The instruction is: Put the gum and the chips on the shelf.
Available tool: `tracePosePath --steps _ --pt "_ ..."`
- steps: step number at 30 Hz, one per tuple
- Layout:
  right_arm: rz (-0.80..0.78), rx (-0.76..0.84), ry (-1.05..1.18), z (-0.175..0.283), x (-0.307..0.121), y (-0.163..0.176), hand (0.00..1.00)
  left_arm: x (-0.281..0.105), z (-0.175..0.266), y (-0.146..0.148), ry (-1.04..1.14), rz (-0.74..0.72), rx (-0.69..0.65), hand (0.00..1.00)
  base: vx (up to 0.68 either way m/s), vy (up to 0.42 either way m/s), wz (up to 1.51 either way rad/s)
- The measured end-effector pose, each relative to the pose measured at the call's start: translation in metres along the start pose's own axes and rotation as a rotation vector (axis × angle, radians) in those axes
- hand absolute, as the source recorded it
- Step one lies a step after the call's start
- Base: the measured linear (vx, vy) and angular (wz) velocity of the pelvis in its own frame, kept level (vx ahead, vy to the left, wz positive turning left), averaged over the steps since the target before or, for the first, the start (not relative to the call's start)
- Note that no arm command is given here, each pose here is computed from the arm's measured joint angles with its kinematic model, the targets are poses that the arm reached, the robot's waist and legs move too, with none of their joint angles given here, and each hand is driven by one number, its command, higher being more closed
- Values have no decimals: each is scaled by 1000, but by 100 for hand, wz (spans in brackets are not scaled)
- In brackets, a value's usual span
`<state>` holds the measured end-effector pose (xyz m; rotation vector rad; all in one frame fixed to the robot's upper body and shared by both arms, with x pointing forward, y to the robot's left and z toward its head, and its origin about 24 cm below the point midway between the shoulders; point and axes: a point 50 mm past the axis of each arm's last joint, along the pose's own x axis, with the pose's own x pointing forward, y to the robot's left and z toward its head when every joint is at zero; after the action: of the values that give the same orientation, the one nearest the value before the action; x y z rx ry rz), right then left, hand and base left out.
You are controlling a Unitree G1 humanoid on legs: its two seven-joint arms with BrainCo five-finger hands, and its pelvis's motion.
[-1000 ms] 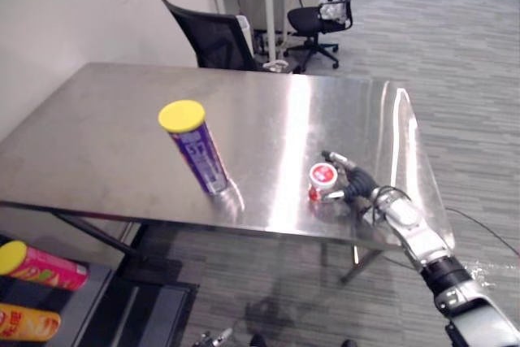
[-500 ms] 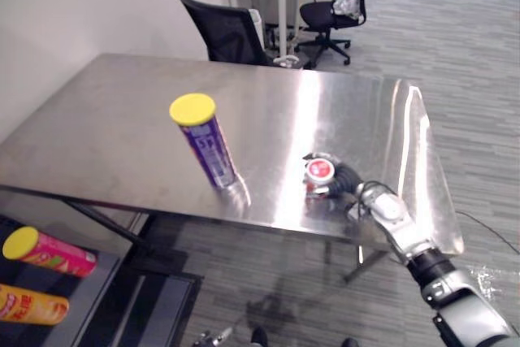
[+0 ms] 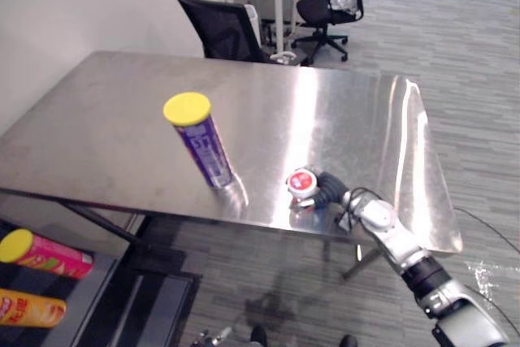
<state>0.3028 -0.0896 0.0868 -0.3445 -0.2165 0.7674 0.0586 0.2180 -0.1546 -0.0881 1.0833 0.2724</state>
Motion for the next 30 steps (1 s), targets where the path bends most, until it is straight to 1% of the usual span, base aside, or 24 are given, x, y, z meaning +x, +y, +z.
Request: tracePosePath --steps 3,5,8,13,19,24,30 --pt "-77 -7 -65 14 -8 -9 100 0 0 1 1 9 0 0 -5 -5 -1" --pt "-153 -28 -133 30 -21 -24 100 0 0 1 0 13 0 0 0 0 0" --pt "-229 -46 -224 54 -38 -40 100 0 -2 2 5 20 -3 0 -13 -10 -3" --pt "-226 -52 -312 78 -57 -43 100 -1 -6 7 20 54 -25 0 -33 -18 -16" --pt "-208 -21 -339 87 -67 -45 100 -2 -9 10 21 79 -55 0 -16 -16 -10" --pt "-198 -7 -351 88 -70 -44 100 -3 -9 12 12 86 -62 0 -2 -2 -1" --pt "-212 20 -298 80 -76 -43 100 -3 -10 13 14 95 -63 0 -6 -9 3"
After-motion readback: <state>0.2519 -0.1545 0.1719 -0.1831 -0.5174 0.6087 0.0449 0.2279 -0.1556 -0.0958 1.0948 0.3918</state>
